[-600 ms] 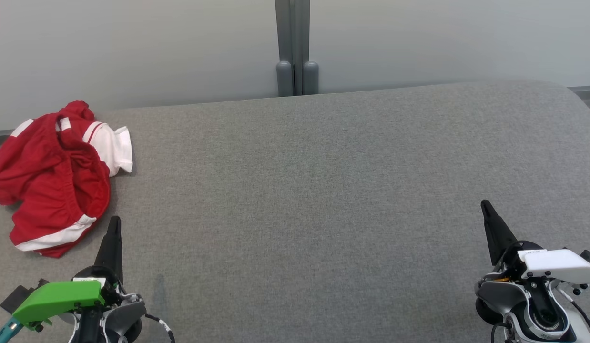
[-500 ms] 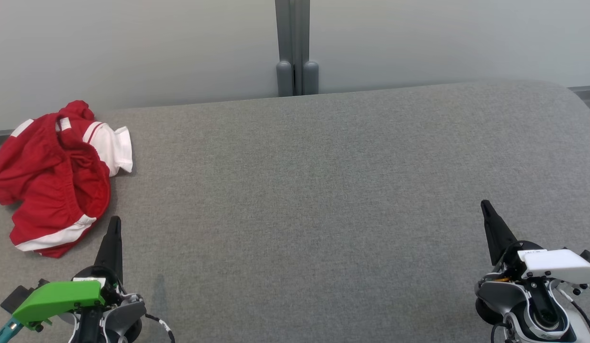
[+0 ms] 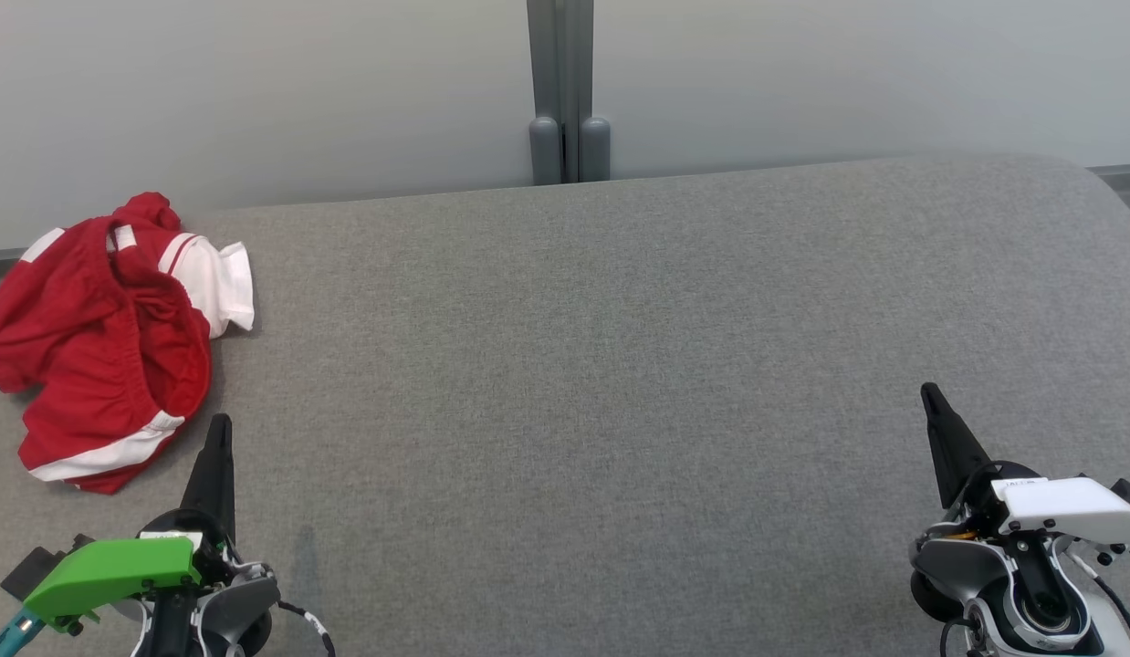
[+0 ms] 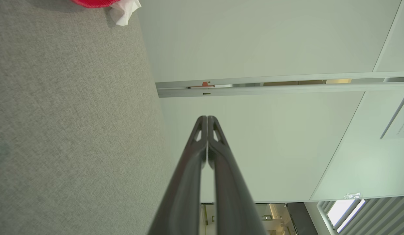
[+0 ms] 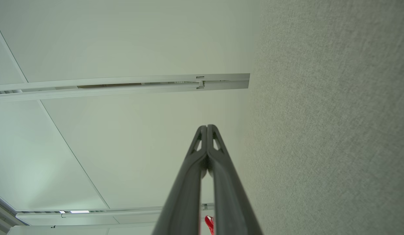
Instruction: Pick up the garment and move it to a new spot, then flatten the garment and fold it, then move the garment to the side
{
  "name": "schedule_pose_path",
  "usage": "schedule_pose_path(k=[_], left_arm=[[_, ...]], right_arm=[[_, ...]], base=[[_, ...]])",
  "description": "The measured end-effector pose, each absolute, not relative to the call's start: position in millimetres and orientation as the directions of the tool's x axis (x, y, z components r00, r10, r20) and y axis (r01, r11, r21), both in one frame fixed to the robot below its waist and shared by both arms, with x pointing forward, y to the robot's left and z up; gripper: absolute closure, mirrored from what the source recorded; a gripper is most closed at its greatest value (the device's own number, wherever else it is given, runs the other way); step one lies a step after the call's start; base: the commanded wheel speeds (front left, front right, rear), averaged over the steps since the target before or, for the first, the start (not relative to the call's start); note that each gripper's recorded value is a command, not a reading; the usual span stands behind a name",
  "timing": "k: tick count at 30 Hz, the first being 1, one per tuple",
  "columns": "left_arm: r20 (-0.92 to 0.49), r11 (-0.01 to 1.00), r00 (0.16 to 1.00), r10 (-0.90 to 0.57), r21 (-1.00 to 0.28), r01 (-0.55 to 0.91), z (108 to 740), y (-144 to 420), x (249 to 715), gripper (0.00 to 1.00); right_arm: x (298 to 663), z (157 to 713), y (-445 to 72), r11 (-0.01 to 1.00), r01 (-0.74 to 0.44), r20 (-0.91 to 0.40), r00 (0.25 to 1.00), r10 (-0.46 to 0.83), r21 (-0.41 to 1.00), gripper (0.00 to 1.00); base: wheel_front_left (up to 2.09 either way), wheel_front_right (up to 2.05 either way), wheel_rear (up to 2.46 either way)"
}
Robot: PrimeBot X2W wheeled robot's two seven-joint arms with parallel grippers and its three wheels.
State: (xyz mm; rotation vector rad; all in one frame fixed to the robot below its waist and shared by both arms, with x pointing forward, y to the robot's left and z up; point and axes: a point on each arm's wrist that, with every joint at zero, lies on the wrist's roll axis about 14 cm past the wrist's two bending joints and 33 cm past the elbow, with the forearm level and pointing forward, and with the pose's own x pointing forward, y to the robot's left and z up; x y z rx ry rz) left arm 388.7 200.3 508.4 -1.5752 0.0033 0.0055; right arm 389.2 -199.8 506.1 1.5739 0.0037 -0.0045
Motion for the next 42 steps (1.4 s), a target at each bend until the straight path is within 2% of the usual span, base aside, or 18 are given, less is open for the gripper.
schedule_pose_path(k=[42], left_arm=[[-0.006,-0.004,1.0,0.001,-1.0,-0.006,508.4,200.3,388.7,1.0]], right_arm=[[389.2,506.1,-199.8,-0.003,0.005,-0.005,1.0,-0.001,1.0,1.0]], base=[[0.0,0.0,0.0]])
